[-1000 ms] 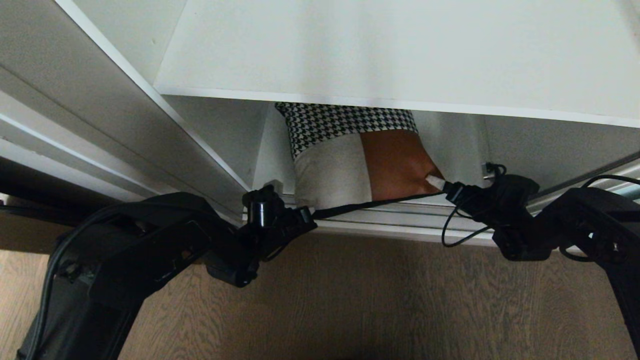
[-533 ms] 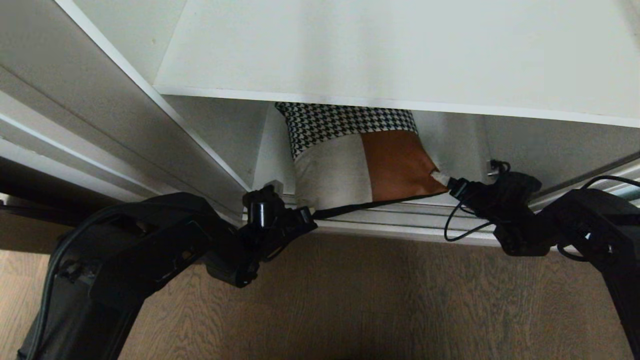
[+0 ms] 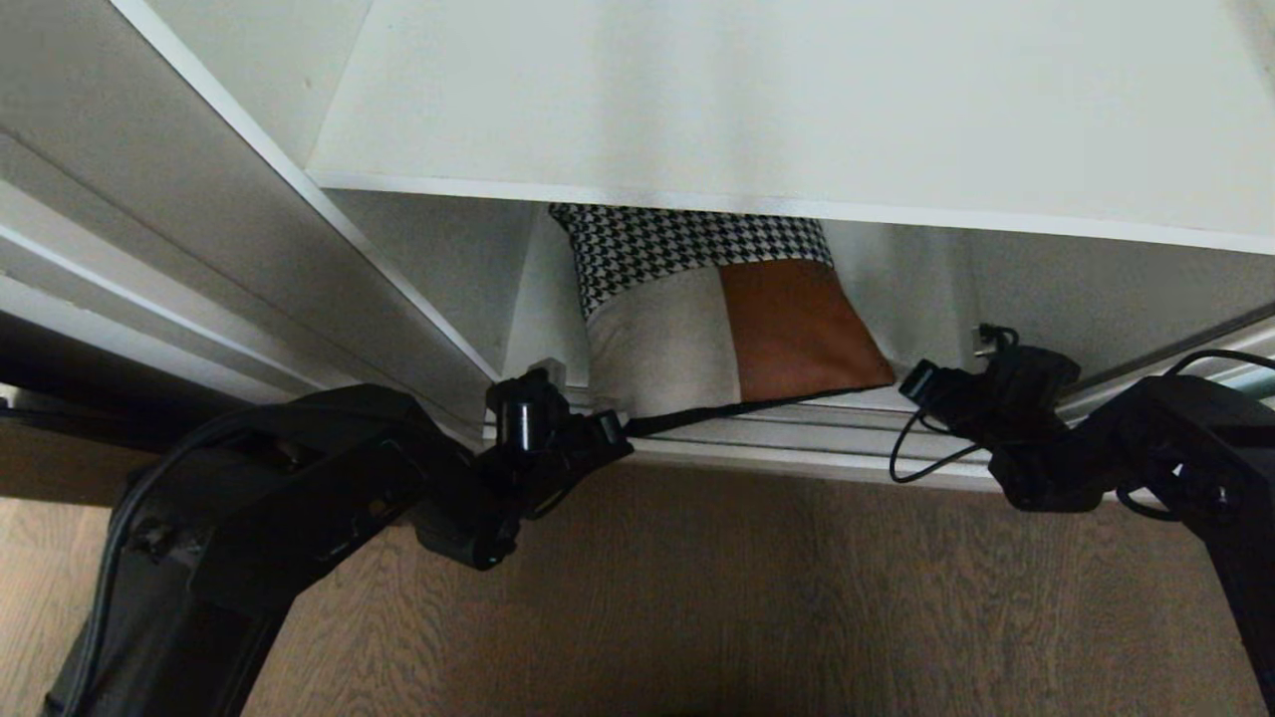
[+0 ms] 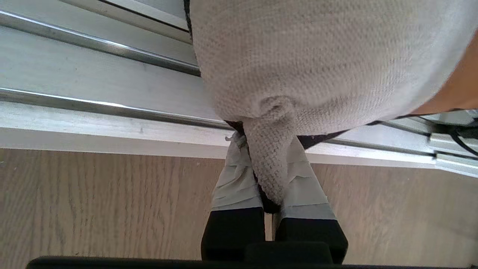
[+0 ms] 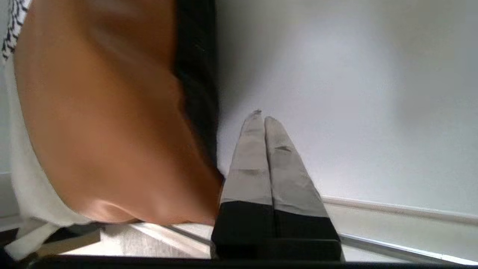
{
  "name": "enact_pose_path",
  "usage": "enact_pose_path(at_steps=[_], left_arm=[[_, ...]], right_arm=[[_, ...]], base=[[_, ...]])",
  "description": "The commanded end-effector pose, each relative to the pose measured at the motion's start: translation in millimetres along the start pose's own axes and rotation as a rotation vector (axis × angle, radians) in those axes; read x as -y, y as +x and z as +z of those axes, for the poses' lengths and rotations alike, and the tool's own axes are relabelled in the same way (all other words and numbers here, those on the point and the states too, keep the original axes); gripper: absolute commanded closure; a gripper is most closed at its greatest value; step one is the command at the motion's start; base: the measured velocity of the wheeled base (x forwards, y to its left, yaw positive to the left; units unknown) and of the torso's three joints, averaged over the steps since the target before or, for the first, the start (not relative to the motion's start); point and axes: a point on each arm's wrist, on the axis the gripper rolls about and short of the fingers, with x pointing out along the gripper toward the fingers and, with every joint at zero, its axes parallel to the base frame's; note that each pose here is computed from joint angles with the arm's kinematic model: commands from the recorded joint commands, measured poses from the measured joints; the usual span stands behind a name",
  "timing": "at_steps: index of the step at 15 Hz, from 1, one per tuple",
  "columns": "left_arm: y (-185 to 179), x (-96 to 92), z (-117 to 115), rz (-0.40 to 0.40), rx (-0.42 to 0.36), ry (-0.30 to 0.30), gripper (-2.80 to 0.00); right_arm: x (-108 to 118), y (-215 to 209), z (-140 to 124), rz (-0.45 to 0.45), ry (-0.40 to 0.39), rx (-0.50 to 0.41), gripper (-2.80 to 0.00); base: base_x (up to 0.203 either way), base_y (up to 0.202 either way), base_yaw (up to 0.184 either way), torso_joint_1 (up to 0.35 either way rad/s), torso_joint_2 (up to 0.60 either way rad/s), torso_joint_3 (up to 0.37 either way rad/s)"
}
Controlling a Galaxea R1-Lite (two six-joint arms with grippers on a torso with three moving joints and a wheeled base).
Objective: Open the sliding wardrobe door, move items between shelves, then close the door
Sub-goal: Place the pillow on the higher shelf
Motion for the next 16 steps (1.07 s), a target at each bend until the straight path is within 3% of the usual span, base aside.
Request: enact_pose_path(at_steps=[1,4,9,11,13,14,16], left_arm=[[2.4,-1.2,-1.8,0.002,0.000,0.001,0.00],[5.1,-0.8,-0.2,0.016,-0.006,0.005,0.00],[3.9,-1.7,-2.0,0.019,-0.016,0.004,0.00],[4.2,-2.2,-2.9,0.020,-0.017,0.004,0.00],[3.8,-1.8,-2.2,0.019,-0.016,0.004,0.00],[3.8,-1.6,-2.0,0.018,-0.015,0.004,0.00],[2.3,-1.1,-1.2,0.018,-0.015,0.004,0.00]], right_arm=[[-9.2,-4.4,4.7,0.008,0.004,-0.005,0.00],[-23.1,-19.0,3.9,0.040,0.027,-0.077,0.00],[-24.4,-20.3,1.8,0.033,0.063,-0.117,0.00],[-29.0,-22.8,4.4,0.018,0.107,-0.193,0.00],[-29.3,-23.5,3.9,0.046,0.093,-0.190,0.00],[-29.3,-25.5,2.2,0.058,0.085,-0.176,-2.80],[-24.9,-25.8,-3.8,0.068,0.073,-0.165,-2.80]], base=[[0.000,0.000,0.000,0.000,0.00,0.000],[0.000,0.000,0.000,0.000,0.00,0.000],[0.000,0.000,0.000,0.000,0.00,0.000],[0.000,0.000,0.000,0.000,0.00,0.000],[0.000,0.000,0.000,0.000,0.00,0.000],[0.000,0.000,0.000,0.000,0.00,0.000],[0.000,0.000,0.000,0.000,0.00,0.000]])
